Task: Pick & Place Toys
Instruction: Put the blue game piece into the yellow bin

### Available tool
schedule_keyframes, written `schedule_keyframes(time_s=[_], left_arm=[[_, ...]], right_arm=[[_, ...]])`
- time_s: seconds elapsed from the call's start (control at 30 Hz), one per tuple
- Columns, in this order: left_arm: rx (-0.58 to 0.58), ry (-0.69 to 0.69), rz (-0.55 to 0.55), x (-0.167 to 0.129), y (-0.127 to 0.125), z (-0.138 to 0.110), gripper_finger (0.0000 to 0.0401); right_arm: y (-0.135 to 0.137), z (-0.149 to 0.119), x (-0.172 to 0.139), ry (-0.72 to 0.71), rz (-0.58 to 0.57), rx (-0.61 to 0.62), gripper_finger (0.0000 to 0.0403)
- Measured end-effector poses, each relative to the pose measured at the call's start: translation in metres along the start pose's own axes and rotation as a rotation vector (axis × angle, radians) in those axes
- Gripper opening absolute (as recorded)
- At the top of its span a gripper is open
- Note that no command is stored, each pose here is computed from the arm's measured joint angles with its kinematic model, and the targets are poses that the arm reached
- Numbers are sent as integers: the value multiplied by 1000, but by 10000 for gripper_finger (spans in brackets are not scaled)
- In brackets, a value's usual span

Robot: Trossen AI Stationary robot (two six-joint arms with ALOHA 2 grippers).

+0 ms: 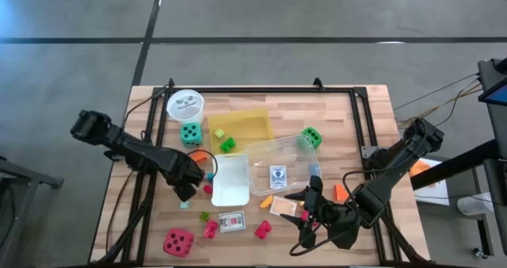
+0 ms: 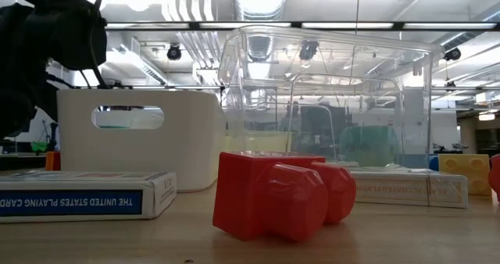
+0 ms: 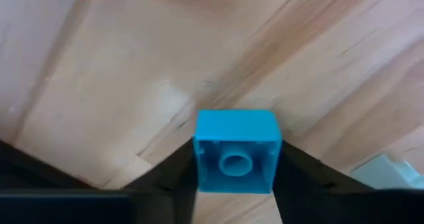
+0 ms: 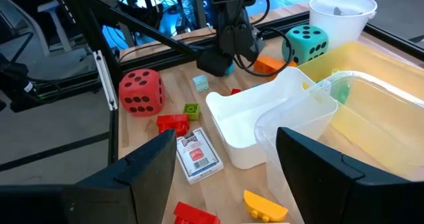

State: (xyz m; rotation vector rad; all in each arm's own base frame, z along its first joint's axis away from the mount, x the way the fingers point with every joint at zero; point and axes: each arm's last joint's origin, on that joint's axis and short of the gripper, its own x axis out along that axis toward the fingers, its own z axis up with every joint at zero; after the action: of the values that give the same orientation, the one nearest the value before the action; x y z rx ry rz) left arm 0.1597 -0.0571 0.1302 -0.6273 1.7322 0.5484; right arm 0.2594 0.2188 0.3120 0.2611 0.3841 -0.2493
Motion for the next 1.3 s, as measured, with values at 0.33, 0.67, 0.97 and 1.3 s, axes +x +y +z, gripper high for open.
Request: schedule_keyframes(time_s=[0.33,0.67,0.97,1.3], left_arm=[[-40,8,-2,0,0,0,116],[-48,8,-3,0,0,0,116],[-66,-20,20,-21,-6,0,116],[-39,-145,0,-83,-13,-5,116]], right_arm=[[0,0,0,0,0,0,256],[0,0,0,0,0,0,256],[0,0,0,0,-1,-1,256],[0,0,0,0,0,-1,256]])
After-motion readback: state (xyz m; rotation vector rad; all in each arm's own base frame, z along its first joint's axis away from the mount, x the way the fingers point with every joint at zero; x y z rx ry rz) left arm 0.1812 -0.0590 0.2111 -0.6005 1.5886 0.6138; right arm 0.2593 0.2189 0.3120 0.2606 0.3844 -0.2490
